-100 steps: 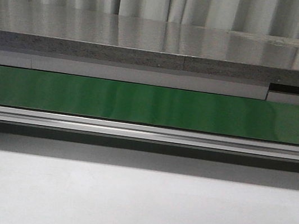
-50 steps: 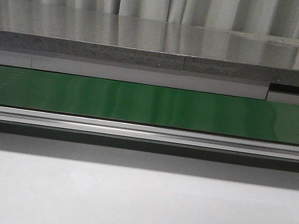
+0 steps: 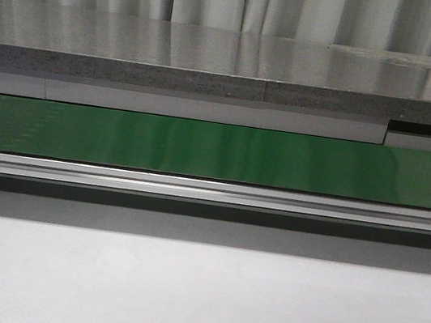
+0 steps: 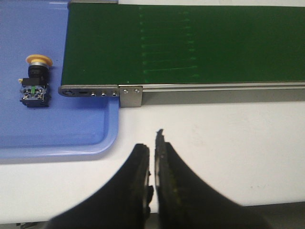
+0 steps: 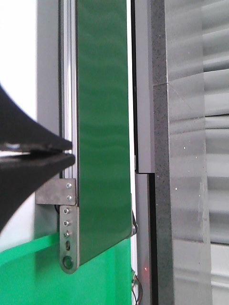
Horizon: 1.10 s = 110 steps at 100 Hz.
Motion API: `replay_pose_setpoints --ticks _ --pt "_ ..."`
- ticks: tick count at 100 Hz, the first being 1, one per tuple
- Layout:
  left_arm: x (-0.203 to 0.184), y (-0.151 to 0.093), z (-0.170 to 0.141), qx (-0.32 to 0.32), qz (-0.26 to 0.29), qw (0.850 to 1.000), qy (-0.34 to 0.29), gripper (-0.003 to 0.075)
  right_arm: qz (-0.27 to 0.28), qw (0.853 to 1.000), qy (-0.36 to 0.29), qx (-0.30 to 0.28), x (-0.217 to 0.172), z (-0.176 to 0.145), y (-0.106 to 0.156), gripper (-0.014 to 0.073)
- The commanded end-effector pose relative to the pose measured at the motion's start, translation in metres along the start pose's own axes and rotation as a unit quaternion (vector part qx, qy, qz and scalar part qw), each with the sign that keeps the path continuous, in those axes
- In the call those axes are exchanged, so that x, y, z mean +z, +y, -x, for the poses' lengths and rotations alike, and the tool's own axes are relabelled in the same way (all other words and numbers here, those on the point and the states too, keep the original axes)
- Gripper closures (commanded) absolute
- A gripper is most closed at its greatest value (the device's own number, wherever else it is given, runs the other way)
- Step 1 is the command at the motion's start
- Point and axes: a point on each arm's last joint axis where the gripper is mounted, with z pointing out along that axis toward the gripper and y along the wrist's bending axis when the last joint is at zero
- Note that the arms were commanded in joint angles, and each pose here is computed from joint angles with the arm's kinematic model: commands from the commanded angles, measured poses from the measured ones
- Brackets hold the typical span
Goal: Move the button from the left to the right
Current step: 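Lower the left gripper around the yellow-capped button and close it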
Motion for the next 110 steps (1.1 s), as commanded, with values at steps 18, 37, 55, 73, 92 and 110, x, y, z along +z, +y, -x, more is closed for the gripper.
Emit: replay_pose_setpoints --ticks 18,37,55,73,92,110 --pt "-0.006 -0.002 0.013 -0.010 -0.009 0.999 -0.046 0.0251 0.001 0.998 -0.057 -0.004 -0.003 0.014 0.000 0.0663" --pt "-0.007 -0.001 0.014 -0.006 -0.003 0.999 -0.050 0.0182 0.001 0.998 -0.057 -0.004 -0.003 0.014 0.000 0.0663" --pt "-0.004 0.012 0.028 0.023 0.075 0.996 -0.039 0.0181 0.001 0.998 -0.057 -0.004 -0.003 0.014 0.000 0.0663" --pt "0.007 0.019 0.064 0.049 0.124 0.991 -0.006 0.0181 0.001 0.998 -0.057 -0.004 -0.003 0.014 0.000 0.0663" --pt "0.027 0.031 0.104 0.025 0.147 0.989 0.005 0.0181 0.001 0.998 -0.057 -0.004 -0.003 0.014 0.000 0.0663" --pt "0.055 0.062 0.129 -0.019 0.179 0.983 0.023 0.0181 0.001 0.998 -0.057 -0.004 -0.003 0.014 0.000 0.0663"
